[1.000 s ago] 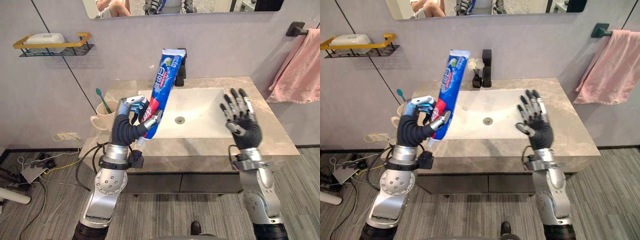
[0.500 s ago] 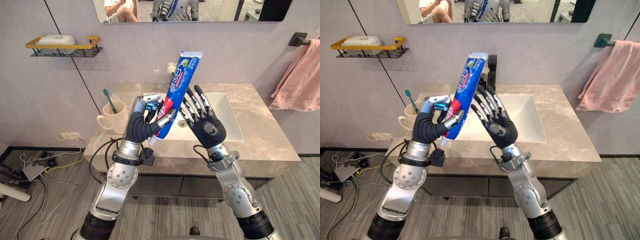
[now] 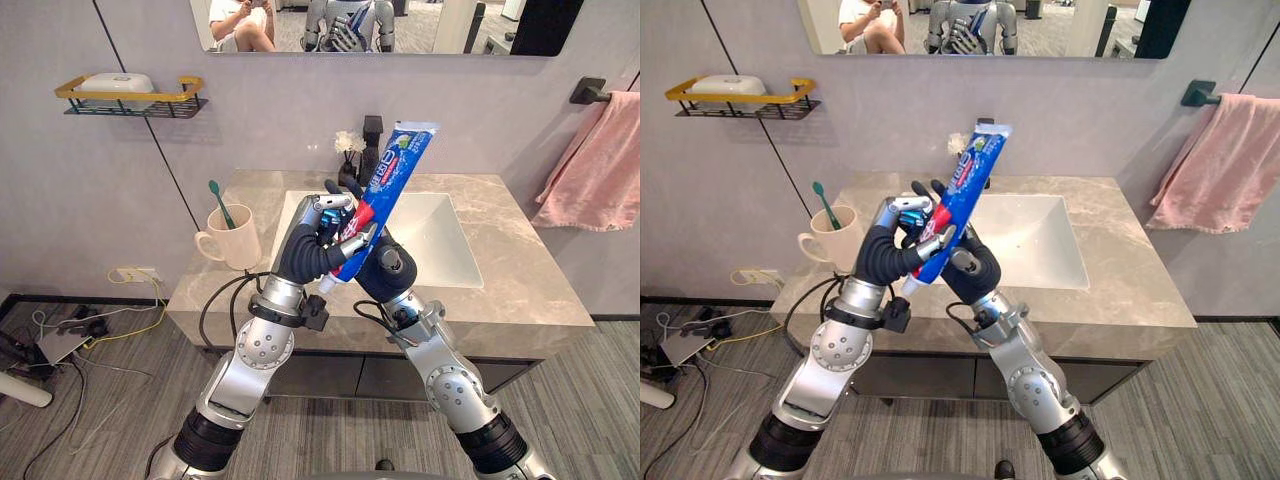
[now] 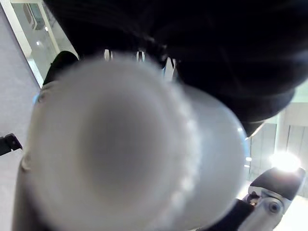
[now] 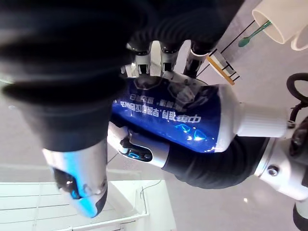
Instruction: Organize washtable
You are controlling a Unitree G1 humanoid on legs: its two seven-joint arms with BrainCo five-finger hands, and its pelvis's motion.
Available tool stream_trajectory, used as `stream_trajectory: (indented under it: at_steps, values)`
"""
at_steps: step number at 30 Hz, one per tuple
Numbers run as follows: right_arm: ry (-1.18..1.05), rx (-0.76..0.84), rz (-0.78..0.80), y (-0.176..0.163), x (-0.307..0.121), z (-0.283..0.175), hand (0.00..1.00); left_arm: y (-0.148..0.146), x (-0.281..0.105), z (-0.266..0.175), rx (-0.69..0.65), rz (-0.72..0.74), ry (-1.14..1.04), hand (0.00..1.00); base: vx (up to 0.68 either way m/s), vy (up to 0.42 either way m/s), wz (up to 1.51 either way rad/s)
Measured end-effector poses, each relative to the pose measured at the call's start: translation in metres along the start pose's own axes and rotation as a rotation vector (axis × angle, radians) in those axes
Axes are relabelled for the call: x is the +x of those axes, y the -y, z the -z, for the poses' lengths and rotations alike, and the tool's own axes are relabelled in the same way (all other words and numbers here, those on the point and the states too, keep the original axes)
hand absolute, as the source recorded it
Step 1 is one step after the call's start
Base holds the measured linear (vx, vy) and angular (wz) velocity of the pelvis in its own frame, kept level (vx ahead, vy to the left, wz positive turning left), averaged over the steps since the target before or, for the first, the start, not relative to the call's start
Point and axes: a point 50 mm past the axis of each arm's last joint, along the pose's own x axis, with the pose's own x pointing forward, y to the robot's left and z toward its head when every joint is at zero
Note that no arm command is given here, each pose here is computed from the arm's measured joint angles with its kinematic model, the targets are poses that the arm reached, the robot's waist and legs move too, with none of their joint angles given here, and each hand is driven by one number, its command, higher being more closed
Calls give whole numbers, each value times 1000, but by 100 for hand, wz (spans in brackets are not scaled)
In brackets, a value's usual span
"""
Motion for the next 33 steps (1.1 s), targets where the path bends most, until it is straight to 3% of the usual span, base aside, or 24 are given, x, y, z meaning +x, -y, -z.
stream_trajectory:
  at_steps: [15,28,29,33]
  values:
    - [67,-55,46,10,7,-20,0,9,-4,11,-2,73,-47,100,-7,-2,0]
    - [111,-100,83,17,3,-36,0,3,-10,17,9,49,-88,100,0,0,0]
    - [110,-100,83,17,3,-36,100,3,-11,18,9,49,-89,100,0,0,0]
    - [111,-99,85,18,3,-36,100,3,-12,18,7,49,-93,100,-24,-5,0]
